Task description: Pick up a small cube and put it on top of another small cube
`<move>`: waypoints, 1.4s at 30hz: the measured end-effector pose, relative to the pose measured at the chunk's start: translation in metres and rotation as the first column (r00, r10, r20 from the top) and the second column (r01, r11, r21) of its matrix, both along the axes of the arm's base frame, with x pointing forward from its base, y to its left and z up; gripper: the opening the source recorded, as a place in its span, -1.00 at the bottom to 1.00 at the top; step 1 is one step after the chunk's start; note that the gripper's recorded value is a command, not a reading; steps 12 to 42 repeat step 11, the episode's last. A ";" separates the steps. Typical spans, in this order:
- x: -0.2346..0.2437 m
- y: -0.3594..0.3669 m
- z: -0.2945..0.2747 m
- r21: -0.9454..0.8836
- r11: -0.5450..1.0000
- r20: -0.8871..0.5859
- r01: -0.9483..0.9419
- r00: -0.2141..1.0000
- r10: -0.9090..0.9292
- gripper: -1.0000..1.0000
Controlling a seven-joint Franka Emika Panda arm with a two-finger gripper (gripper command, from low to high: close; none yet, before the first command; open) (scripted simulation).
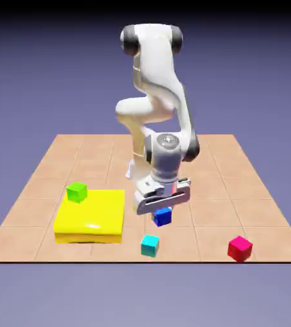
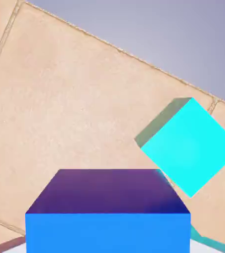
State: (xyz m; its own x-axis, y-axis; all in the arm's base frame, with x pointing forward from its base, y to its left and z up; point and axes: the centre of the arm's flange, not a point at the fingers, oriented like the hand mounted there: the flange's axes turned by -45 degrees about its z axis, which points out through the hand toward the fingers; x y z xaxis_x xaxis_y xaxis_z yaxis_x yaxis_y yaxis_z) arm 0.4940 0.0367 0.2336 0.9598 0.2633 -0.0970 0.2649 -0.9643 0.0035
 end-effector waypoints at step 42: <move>0.017 -0.019 -0.057 0.003 0.991 -0.001 0.136 0.991 -0.136 1.00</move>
